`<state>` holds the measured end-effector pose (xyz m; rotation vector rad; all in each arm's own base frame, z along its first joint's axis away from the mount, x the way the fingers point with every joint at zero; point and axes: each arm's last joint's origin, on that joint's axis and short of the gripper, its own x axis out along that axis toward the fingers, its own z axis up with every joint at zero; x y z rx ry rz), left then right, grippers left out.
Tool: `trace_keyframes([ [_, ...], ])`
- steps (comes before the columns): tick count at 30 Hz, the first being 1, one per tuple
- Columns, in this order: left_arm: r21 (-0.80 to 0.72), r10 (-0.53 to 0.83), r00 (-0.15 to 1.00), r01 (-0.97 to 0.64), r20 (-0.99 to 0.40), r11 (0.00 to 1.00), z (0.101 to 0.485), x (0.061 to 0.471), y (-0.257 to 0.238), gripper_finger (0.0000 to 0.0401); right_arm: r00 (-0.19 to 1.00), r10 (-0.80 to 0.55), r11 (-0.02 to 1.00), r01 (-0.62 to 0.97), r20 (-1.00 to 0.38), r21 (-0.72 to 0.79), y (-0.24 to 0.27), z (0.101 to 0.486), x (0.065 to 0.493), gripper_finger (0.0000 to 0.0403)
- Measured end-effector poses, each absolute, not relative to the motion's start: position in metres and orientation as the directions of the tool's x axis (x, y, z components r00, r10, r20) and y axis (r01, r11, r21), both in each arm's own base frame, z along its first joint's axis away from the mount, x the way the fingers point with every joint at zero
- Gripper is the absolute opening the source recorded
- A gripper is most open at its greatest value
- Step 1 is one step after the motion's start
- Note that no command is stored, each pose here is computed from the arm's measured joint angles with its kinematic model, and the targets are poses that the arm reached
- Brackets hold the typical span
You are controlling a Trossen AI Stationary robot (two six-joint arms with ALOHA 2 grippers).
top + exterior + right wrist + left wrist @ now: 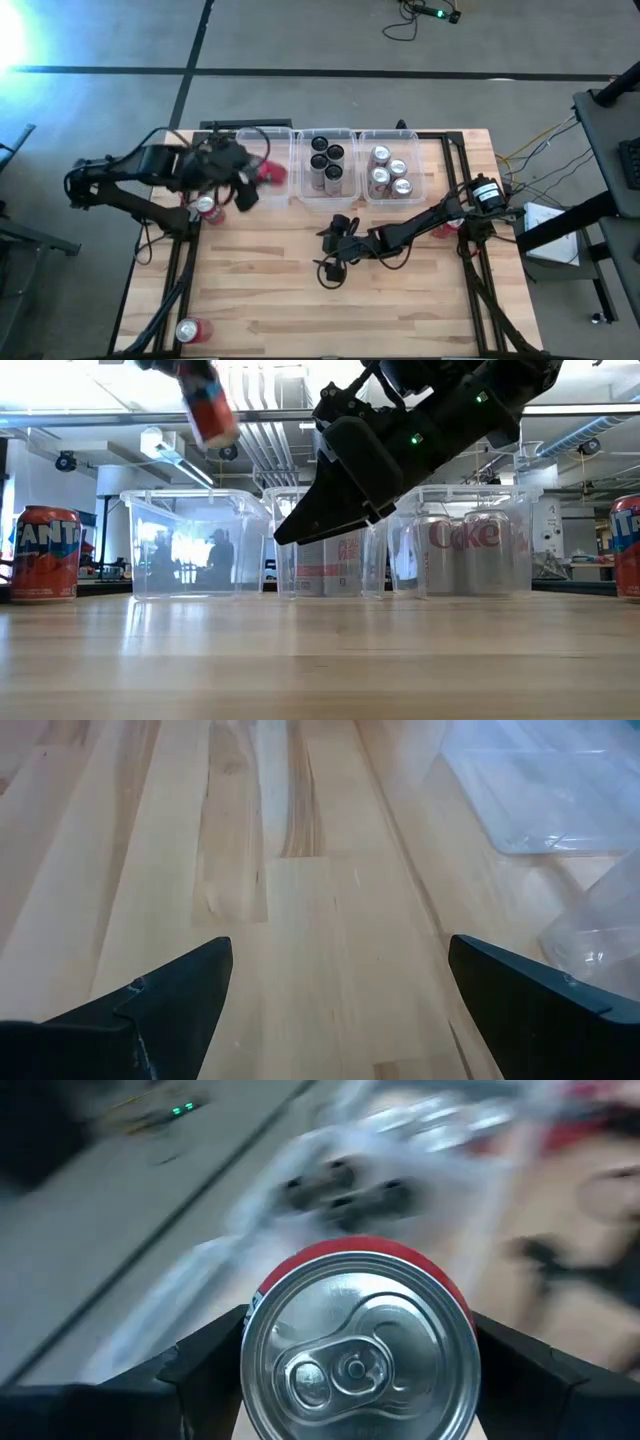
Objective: Sort soda cans
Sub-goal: Put the top middle red soda can into the left transparent bin
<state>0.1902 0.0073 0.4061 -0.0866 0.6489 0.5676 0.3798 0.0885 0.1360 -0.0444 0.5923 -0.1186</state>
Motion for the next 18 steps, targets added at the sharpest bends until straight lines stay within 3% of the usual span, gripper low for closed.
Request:
trace_keyframes([
  [4, 0.182, 0.594, 0.489, -0.654, -0.639, 0.734, 0.395, 0.186, 0.036, 0.029, 0.823, -0.124, 0.992, 0.103, -0.554, -0.07, 0.088, 0.136, 0.38, 0.0368],
  [9, 0.194, 0.597, 0.331, -0.739, -0.731, 0.646, 0.366, 0.192, 0.077, 0.029, 0.823, -0.124, 0.992, 0.109, -0.554, -0.06, 0.088, 0.136, 0.38, 0.0368],
  [18, 0.199, 0.558, 0.256, -0.752, -0.789, 0.628, 0.328, 0.219, 0.119, 0.029, 0.823, -0.124, 0.992, 0.109, -0.554, -0.061, 0.088, 0.136, 0.38, 0.0368],
])
